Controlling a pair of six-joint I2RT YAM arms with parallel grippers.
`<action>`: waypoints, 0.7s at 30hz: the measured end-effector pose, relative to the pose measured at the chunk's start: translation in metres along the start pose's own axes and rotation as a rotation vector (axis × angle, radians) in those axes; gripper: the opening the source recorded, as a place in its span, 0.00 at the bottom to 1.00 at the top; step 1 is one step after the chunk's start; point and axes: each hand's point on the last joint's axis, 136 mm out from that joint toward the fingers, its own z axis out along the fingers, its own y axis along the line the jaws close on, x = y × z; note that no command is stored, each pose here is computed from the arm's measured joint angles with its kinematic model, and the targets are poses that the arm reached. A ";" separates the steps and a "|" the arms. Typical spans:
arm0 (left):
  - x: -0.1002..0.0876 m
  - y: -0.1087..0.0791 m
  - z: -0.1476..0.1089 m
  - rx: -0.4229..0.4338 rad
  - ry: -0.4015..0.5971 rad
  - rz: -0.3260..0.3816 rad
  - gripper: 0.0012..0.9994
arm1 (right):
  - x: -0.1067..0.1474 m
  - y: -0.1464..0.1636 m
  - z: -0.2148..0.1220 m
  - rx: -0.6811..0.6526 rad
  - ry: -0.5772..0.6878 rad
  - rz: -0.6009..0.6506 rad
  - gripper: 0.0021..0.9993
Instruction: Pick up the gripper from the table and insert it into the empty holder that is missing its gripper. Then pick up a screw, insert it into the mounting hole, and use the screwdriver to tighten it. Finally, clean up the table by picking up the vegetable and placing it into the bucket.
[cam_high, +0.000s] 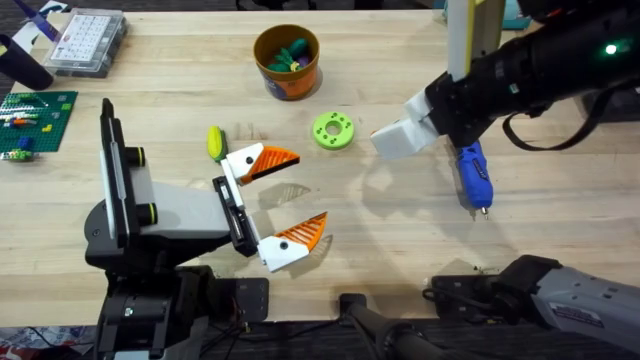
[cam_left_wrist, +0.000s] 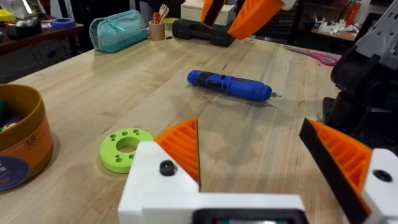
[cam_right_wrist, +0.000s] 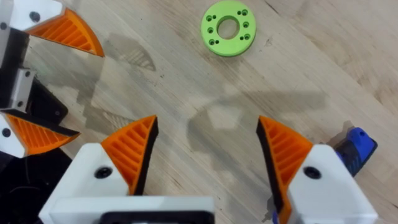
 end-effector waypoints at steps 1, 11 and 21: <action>0.000 0.000 0.000 0.000 0.000 0.000 0.99 | 0.000 0.000 0.000 0.000 0.002 0.000 0.96; 0.000 0.000 0.000 0.000 0.000 -0.001 0.99 | -0.010 0.026 -0.005 -0.140 -0.057 -0.080 0.96; 0.000 0.000 0.000 0.000 0.000 -0.001 0.99 | -0.010 0.042 -0.018 -0.219 -0.104 -0.164 0.96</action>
